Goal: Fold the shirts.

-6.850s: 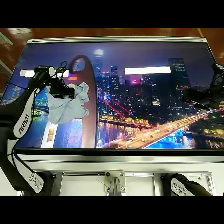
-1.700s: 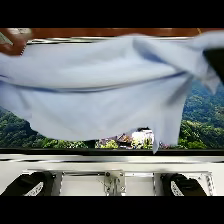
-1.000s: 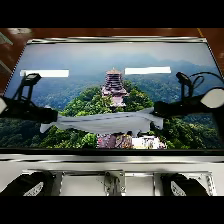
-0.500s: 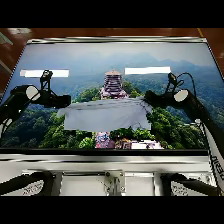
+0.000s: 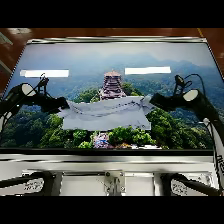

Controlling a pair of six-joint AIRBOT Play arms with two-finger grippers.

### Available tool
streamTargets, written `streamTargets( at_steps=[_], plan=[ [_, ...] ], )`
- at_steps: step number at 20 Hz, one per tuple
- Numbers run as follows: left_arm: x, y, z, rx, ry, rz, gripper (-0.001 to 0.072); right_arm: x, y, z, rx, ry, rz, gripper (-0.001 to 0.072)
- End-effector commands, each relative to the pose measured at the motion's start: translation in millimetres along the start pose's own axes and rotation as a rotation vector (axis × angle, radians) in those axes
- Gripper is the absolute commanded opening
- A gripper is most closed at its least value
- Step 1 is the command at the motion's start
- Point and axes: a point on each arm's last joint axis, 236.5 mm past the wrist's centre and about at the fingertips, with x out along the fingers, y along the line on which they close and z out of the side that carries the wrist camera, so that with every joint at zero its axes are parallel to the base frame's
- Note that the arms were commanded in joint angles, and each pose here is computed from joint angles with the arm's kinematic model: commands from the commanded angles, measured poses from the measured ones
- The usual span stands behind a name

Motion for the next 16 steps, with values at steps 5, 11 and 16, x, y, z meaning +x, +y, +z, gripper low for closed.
streamTargets(
  at_steps=[5,11,16],
  plan=[
    [11.8,30.3,-66.5,-0.117,0.212,-0.097,0.0714,-26.6,-50.4,-68.4,0.066,0.276,0.015,0.0592],
    [51.6,12.2,-73.0,-0.196,0.226,-0.186,0.0714,-13.9,-23.8,-46.2,0.145,0.196,0.142,0.0659],
    [62.3,17.0,-64.2,-0.214,0.192,-0.173,0.0707,-11.8,-19.9,-54.6,0.159,0.238,0.165,0.0678]
  ],
)
